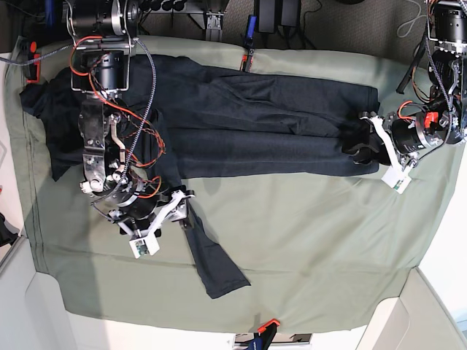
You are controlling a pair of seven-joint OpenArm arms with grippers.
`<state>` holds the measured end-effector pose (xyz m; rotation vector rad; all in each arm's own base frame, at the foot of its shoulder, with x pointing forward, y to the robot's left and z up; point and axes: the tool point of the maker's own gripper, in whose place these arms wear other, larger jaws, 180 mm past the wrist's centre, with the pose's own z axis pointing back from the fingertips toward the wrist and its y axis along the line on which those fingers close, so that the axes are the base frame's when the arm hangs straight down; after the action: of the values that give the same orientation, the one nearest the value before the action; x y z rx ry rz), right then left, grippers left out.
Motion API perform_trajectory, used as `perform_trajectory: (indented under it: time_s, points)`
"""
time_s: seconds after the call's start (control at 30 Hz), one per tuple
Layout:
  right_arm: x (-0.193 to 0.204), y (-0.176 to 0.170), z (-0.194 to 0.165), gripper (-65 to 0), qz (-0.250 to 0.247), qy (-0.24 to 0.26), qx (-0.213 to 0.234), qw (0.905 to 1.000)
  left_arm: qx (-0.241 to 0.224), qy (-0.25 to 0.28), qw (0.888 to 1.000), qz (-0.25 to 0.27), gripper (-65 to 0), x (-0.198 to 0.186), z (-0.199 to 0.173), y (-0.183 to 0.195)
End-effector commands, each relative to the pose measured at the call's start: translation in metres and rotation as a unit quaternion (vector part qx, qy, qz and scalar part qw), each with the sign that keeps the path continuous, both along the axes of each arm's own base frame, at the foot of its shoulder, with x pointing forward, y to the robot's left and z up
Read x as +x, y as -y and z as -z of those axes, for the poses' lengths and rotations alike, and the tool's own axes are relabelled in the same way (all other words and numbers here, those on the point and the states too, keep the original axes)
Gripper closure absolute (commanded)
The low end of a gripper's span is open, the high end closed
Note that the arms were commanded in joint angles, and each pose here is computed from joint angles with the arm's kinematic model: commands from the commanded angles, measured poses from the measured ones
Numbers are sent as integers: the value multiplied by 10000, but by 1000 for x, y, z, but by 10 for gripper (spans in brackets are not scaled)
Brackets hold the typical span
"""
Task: Fold the T-shirt properly
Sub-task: 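Lift the sleeve with the right gripper and lay it across the body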
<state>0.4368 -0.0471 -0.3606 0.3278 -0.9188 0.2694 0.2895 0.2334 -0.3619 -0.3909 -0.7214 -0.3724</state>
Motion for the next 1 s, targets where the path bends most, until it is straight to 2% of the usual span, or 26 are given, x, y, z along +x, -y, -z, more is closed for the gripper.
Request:
perform_trajectory:
  time_s: [0.0,0.07,0.17,0.2,0.23,0.3,0.47,0.6,0.67,0.77,0.87,0.97]
  points:
    - [12,-4,-9,-424,-3,146,42,9999,-7,203,9998,8,-285,8,-14,-3]
    - [12,-13,4,-424,-148,-9,-10,9999,-7,205,9998,8,-285,8,-14,-3]
    - [7,-18,22,-399,-164,-165,-411,9989,-6,205,9998,8,-285,8,-14,-3]
    - [6,-17,25,-342,-128,-185,-562,9982,-2,204,9998,9,-285,8,-14,-4]
    - [5,-17,28,-246,-125,-187,-687,9974,3,206,9998,9,-285,8,-14,-4]
    - [3,-23,28,-13,-212,-209,-793,9964,6,207,9998,8,-285,8,-14,-4]
    - [-2,-41,13,0,-538,-200,-842,9948,-12,242,9997,1,-285,9,-15,-3]
    - [-24,-78,-21,0,-1205,138,-433,9917,-25,294,9996,-6,-285,12,-17,-3]
    - [-47,-99,-41,0,-1620,323,-193,9861,-33,319,9995,-9,-285,13,-18,-3]
    - [-93,-124,-56,0,-2233,267,150,9743,-28,315,9995,-8,-285,13,-18,-3]
    - [-138,-140,-55,0,-2705,254,353,9617,-26,315,9995,-8,-285,13,-18,-3]
    - [-172,-145,-50,0,-2918,168,438,9553,-47,316,9995,-9,-285,13,-19,-3]
